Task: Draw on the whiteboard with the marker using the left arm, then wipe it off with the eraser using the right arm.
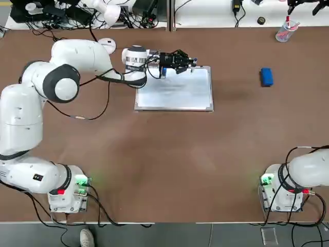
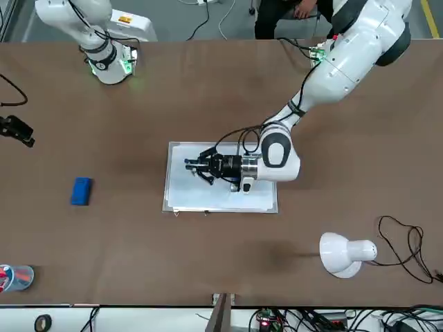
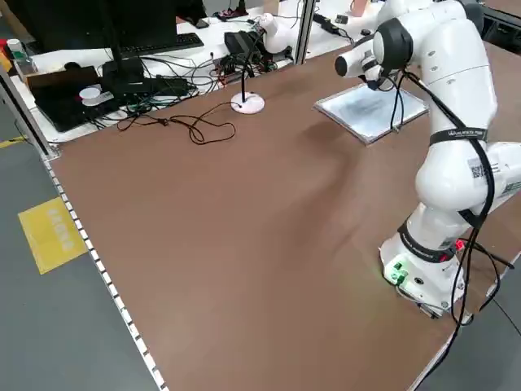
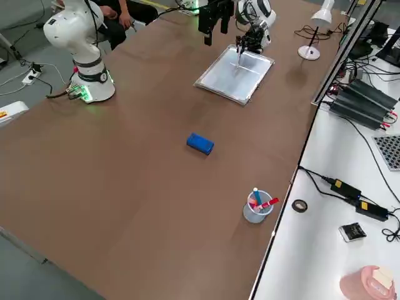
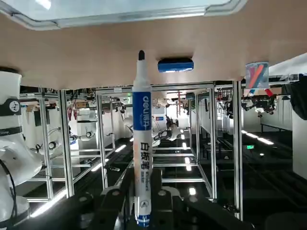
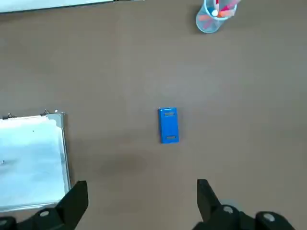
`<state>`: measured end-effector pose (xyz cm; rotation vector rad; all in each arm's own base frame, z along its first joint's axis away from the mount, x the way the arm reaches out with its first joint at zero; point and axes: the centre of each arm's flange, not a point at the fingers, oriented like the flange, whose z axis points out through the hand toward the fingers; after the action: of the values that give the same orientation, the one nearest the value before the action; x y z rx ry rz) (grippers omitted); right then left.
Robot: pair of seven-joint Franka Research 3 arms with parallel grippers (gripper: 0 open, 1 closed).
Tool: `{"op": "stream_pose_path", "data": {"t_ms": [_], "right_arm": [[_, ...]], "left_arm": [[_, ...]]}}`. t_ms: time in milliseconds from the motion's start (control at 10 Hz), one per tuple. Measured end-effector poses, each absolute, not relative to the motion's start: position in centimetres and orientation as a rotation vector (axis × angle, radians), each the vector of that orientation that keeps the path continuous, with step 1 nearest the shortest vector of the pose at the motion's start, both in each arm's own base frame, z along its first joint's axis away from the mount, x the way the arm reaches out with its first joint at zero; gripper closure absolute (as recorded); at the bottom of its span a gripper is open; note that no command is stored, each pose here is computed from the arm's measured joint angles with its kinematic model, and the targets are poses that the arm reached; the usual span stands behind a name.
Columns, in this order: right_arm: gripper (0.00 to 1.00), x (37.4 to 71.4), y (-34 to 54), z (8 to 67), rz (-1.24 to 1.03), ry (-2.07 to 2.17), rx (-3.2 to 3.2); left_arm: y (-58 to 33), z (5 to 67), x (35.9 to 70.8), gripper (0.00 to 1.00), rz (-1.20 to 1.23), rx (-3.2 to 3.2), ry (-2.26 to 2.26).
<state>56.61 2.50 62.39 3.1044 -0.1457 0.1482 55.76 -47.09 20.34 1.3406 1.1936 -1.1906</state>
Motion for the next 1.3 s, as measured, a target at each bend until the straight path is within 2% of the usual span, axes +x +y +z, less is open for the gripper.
{"op": "stream_pose_path", "data": {"t_ms": [600, 1300], "right_arm": [[0.00, 56.7, 2.3, 62.4, 0.155, -0.097, 3.105], [0.00, 56.6, 2.5, 62.2, 0.142, -0.098, 3.127]], "left_arm": [[-48.2, 16.0, 53.7, 0.82, -1.192, 1.341, 1.184], [-49.4, 13.7, 51.9, 0.82, -1.187, 1.360, 1.162]]}}
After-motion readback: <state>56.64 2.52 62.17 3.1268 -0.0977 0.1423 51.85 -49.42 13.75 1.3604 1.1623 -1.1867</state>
